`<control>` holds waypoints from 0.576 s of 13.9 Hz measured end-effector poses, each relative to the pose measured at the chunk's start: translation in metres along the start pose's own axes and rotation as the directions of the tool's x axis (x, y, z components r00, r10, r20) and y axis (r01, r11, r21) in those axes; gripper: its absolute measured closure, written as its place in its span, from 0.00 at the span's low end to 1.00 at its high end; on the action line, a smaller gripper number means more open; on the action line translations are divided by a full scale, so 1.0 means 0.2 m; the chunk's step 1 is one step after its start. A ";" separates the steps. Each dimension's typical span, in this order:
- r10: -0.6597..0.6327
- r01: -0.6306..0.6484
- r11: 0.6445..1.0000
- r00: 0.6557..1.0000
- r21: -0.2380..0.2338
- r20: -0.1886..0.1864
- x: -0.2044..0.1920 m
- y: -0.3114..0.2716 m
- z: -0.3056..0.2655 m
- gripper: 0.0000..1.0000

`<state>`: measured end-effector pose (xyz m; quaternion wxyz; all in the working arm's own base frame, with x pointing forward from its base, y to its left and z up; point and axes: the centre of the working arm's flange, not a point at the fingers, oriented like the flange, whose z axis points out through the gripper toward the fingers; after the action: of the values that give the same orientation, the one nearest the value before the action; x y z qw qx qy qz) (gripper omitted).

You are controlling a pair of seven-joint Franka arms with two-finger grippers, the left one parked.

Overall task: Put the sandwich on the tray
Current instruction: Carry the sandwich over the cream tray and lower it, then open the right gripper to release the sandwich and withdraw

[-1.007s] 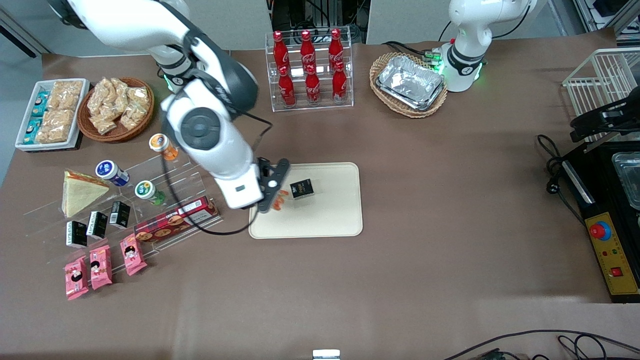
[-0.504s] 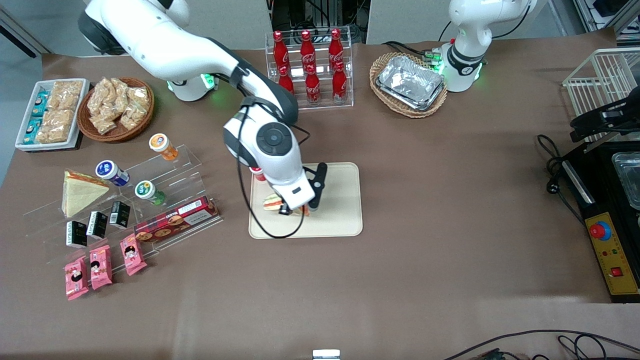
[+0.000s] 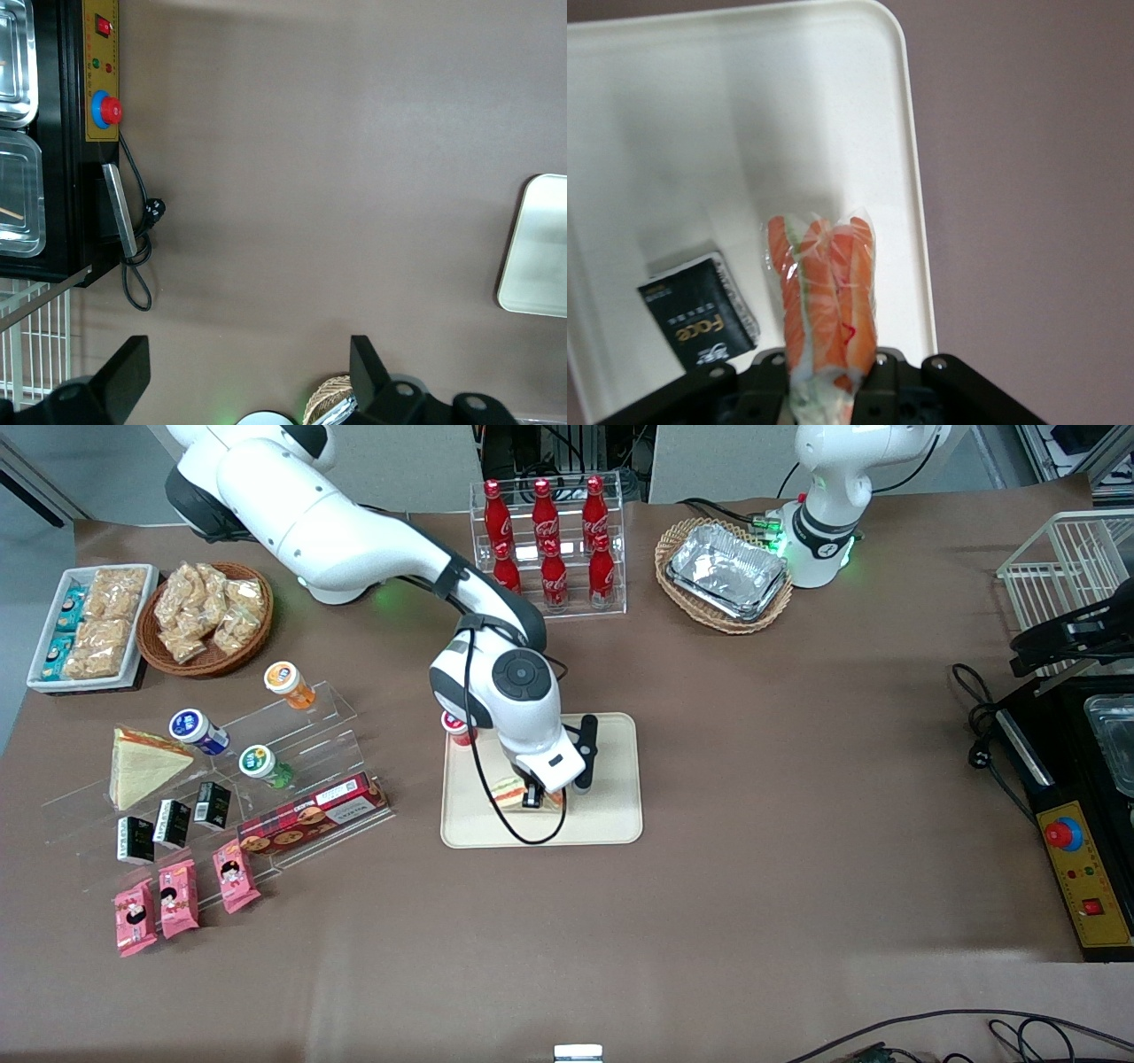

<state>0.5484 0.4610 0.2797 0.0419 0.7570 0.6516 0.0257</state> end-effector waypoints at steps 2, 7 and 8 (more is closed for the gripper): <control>0.009 -0.009 1.000 1.000 -0.006 -0.006 -0.03 0.04 0.07 0.81; 0.029 -0.029 0.999 0.999 -0.017 -0.018 -0.07 0.10 0.18 0.69; 0.029 -0.030 0.999 0.999 -0.018 -0.025 -0.07 0.10 0.19 0.66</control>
<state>0.5692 0.4428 0.2446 0.0404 0.7657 0.6406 0.0417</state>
